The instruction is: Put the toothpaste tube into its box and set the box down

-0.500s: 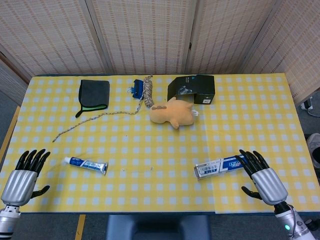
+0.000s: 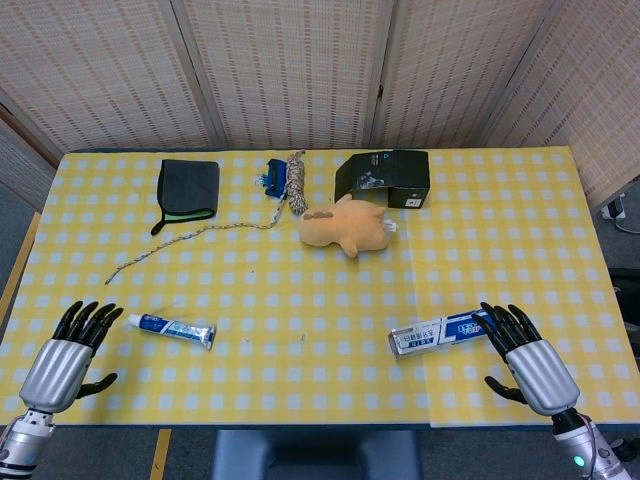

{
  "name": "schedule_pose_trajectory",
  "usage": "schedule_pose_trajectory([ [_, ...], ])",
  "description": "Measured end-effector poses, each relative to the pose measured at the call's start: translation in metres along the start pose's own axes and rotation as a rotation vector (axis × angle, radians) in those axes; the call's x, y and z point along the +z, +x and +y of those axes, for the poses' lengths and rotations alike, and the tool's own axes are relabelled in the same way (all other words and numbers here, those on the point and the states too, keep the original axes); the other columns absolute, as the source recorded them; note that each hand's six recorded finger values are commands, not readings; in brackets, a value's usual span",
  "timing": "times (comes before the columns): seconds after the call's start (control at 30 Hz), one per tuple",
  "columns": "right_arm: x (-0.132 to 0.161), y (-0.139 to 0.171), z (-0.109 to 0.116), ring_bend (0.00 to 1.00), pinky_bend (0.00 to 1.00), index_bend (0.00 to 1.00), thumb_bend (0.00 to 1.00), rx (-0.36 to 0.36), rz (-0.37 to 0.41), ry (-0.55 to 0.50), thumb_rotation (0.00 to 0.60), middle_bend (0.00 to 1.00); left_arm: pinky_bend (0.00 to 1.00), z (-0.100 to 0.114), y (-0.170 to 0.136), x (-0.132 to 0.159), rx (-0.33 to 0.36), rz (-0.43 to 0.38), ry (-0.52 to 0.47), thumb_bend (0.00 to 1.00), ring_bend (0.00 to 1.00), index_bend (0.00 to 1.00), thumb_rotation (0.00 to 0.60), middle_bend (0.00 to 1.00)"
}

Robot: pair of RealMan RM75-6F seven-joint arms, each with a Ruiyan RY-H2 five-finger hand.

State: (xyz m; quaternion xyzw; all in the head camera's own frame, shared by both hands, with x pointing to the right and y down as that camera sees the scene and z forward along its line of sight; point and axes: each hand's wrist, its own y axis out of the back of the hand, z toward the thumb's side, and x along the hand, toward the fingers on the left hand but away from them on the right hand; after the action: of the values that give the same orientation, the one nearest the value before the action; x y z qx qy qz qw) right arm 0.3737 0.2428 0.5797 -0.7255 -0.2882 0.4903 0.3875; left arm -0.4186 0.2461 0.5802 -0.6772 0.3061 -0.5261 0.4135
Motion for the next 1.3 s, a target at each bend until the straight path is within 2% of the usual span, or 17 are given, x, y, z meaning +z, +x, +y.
schedule_pose_trajectory([
  [0.07, 0.0, -0.001, 0.0, 0.0, 0.0, 0.0, 0.23, -0.001, -0.002, 0.003, 0.6, 0.0, 0.52, -0.002, 0.007, 0.008, 0.009, -0.054, -0.003, 0.15, 0.5, 0.22, 0.6, 0.51],
  [0.13, 0.0, -0.001, -0.001, 0.0, 0.0, 0.0, 0.23, -0.001, -0.007, 0.005, 0.6, 0.0, 0.71, -0.003, 0.016, 0.018, 0.013, -0.105, -0.008, 0.15, 0.66, 0.28, 0.6, 0.7],
  [0.17, -0.001, -0.002, -0.002, 0.0, 0.0, 0.0, 0.23, 0.0, -0.011, 0.006, 0.6, 0.0, 0.79, -0.004, 0.02, 0.022, 0.011, -0.126, -0.012, 0.15, 0.76, 0.35, 0.6, 0.81],
  [0.27, -0.002, -0.005, -0.003, 0.0, 0.0, 0.0, 0.23, 0.0, -0.016, 0.006, 0.6, 0.0, 0.94, -0.006, 0.034, 0.032, 0.009, -0.188, -0.009, 0.15, 0.92, 0.46, 0.6, 0.98],
  [0.33, -0.003, -0.008, -0.004, 0.0, 0.0, 0.0, 0.23, -0.002, -0.016, 0.008, 0.6, 0.0, 0.99, -0.009, 0.044, 0.037, 0.01, -0.213, -0.003, 0.15, 0.98, 0.44, 0.6, 1.0],
  [0.5, -0.007, -0.013, -0.002, 0.0, 0.0, 0.0, 0.23, -0.008, -0.03, -0.001, 0.6, 0.0, 1.0, -0.019, 0.058, 0.043, -0.039, -0.226, -0.028, 0.15, 1.0, 0.44, 0.6, 1.0],
  [0.73, -0.01, -0.019, -0.003, 0.0, 0.0, 0.0, 0.23, -0.01, -0.037, -0.002, 0.6, 0.0, 1.0, -0.044, 0.081, 0.048, -0.201, -0.21, -0.047, 0.15, 1.0, 0.4, 0.6, 1.0],
  [0.8, -0.011, -0.021, -0.004, 0.0, 0.0, 0.0, 0.23, -0.007, -0.042, -0.002, 0.6, 0.0, 1.0, -0.049, 0.089, 0.051, -0.227, -0.206, -0.044, 0.15, 1.0, 0.4, 0.6, 1.0],
  [1.03, -0.014, -0.022, -0.002, 0.0, 0.0, 0.0, 0.23, -0.012, -0.053, -0.004, 0.6, 0.0, 1.0, -0.06, 0.111, 0.058, -0.265, -0.197, -0.007, 0.19, 1.0, 0.39, 0.6, 1.0],
  [1.3, -0.014, -0.023, -0.004, 0.0, 0.0, 0.0, 0.23, -0.002, -0.057, -0.004, 0.6, 0.0, 1.0, -0.068, 0.122, 0.057, -0.284, -0.182, 0.061, 0.25, 1.0, 0.4, 0.6, 1.0],
])
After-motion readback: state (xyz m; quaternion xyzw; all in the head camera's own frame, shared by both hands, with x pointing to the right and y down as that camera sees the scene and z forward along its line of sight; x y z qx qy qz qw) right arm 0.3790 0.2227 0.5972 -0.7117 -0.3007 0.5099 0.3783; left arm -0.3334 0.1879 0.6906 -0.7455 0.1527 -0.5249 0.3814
